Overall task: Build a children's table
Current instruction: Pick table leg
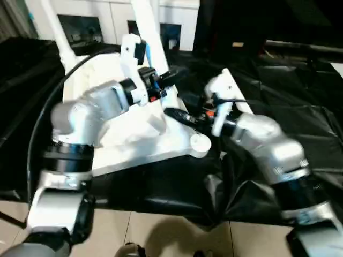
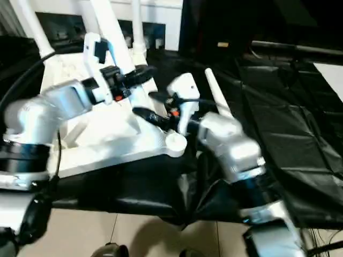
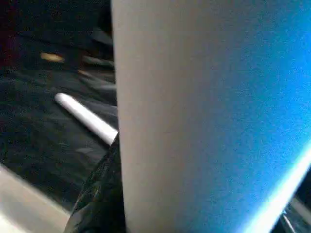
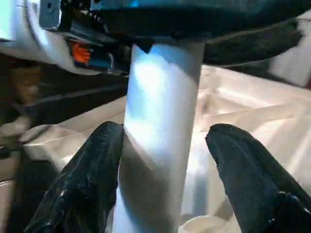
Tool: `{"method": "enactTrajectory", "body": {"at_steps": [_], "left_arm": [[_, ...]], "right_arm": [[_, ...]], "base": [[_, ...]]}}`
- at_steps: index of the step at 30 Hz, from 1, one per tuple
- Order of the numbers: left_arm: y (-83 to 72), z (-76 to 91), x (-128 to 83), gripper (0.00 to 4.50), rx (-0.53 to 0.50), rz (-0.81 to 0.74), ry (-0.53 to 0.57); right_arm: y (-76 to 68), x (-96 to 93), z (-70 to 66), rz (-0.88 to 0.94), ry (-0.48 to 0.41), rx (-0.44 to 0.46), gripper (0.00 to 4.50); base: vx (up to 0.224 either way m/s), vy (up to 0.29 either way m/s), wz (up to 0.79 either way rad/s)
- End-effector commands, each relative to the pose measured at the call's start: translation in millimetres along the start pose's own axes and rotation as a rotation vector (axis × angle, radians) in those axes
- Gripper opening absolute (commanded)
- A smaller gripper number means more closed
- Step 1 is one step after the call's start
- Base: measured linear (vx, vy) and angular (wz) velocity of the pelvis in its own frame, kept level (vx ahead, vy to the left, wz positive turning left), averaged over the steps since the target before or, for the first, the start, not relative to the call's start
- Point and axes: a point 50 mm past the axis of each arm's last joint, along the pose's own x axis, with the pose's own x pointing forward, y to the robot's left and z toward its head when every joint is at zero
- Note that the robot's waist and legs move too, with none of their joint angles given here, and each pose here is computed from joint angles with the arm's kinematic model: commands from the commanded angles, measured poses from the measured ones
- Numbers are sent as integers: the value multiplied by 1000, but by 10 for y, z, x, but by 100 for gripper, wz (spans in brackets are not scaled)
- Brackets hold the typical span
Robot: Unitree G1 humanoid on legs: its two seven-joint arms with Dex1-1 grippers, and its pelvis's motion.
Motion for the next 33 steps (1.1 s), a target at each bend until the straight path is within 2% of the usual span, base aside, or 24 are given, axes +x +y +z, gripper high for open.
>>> {"method": "enactTrajectory", "body": {"at_steps": [1, 2, 4, 6, 14, 16, 18, 19, 20, 23, 25, 29, 33], "left_arm": [[-178, 181, -15, 173, 23, -143, -16], [-178, 181, -15, 173, 23, -143, -16], [-233, 256, -64, 173, 1, -236, -21], [-281, 292, -96, 173, -17, -303, -21], [-374, 267, -150, 173, -20, -390, 10], [-375, 249, -157, 173, -18, -393, 19], [-374, 243, -161, 173, -18, -394, 23], [-371, 243, -163, 173, -18, -394, 22], [-368, 244, -165, 173, -19, -394, 21], [-363, 249, -164, 173, -20, -397, 21], [-365, 256, -163, 173, -24, -403, 18], [-375, 262, -153, 173, -32, -411, 6], [-380, 261, -152, 173, -39, -418, -1]], "right_arm": [[-48, -108, 69, 39, 24, 34, 302], [-48, -108, 69, 39, 24, 34, 302], [-30, -190, 68, 146, 90, 68, 302], [-31, -236, 74, 192, 119, 98, 302], [6, -275, 79, 292, 151, 191, 302], [22, -271, 57, 306, 154, 209, 276], [36, -270, 45, 317, 158, 218, 276], [55, -268, 31, 331, 161, 224, 247], [73, -266, 17, 342, 167, 227, 238], [101, -266, -23, 357, 186, 237, 233], [104, -266, -61, 352, 208, 241, 199], [124, -253, -153, 338, 241, 254, 189], [136, -243, -163, 338, 238, 256, 186]], "base": [[0, 0, 0], [0, 0, 0], [0, 0, 0], [0, 0, 0], [0, 0, 0], [0, 0, 0], [0, 0, 0], [0, 0, 0], [0, 0, 0], [0, 0, 0], [0, 0, 0], [0, 0, 0], [0, 0, 0]]}}
